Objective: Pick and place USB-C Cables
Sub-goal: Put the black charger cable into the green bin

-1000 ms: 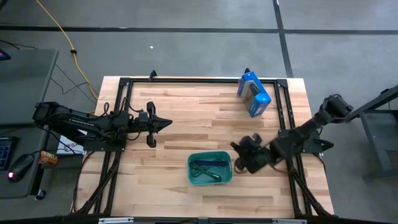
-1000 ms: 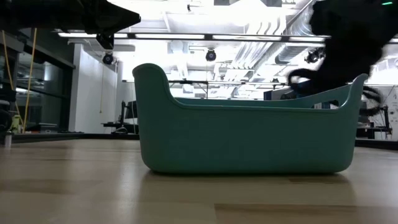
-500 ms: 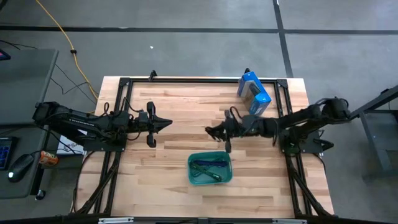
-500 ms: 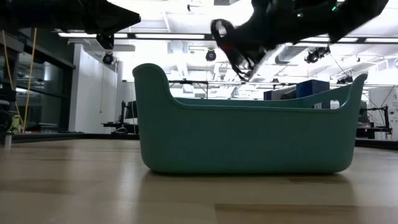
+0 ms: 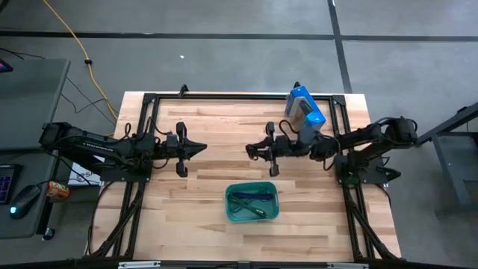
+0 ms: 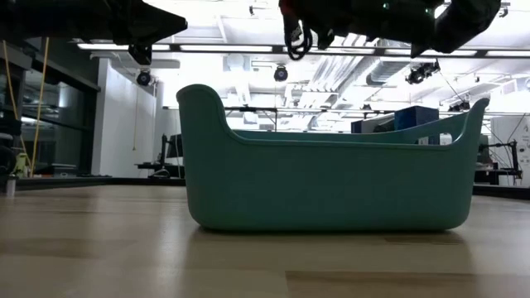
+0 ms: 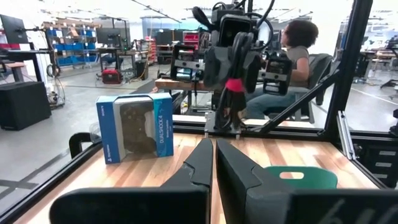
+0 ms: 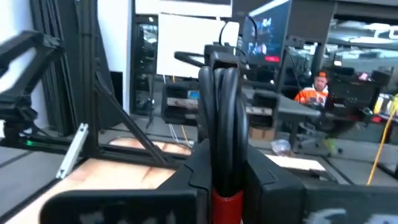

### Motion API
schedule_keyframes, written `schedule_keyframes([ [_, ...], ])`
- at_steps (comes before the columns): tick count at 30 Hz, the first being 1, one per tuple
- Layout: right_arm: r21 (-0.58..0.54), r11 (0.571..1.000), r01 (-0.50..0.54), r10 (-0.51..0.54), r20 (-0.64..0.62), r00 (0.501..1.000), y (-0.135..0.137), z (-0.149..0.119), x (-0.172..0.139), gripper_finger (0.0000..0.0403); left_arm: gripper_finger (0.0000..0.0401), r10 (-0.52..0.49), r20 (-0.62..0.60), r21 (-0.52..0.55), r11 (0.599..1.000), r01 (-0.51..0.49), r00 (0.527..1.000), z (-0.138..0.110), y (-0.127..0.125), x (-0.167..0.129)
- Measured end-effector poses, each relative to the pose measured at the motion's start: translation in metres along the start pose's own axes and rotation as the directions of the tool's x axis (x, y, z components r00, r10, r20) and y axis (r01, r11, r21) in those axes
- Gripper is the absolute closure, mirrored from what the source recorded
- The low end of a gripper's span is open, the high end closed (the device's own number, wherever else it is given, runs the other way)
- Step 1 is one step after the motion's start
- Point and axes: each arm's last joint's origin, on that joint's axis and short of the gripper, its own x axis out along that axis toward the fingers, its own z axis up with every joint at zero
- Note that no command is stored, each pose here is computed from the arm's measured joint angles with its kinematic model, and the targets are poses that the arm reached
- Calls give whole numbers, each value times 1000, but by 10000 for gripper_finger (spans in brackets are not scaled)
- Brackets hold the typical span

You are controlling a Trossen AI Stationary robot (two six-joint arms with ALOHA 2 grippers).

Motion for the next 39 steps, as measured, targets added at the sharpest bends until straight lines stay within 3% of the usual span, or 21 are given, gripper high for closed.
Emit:
schedule_keyframes([
  [39,-5,1000,-6,5,-61,998,2,-6,0,381,401,-12,1,-3,1000,12,1000,0,0,0],
])
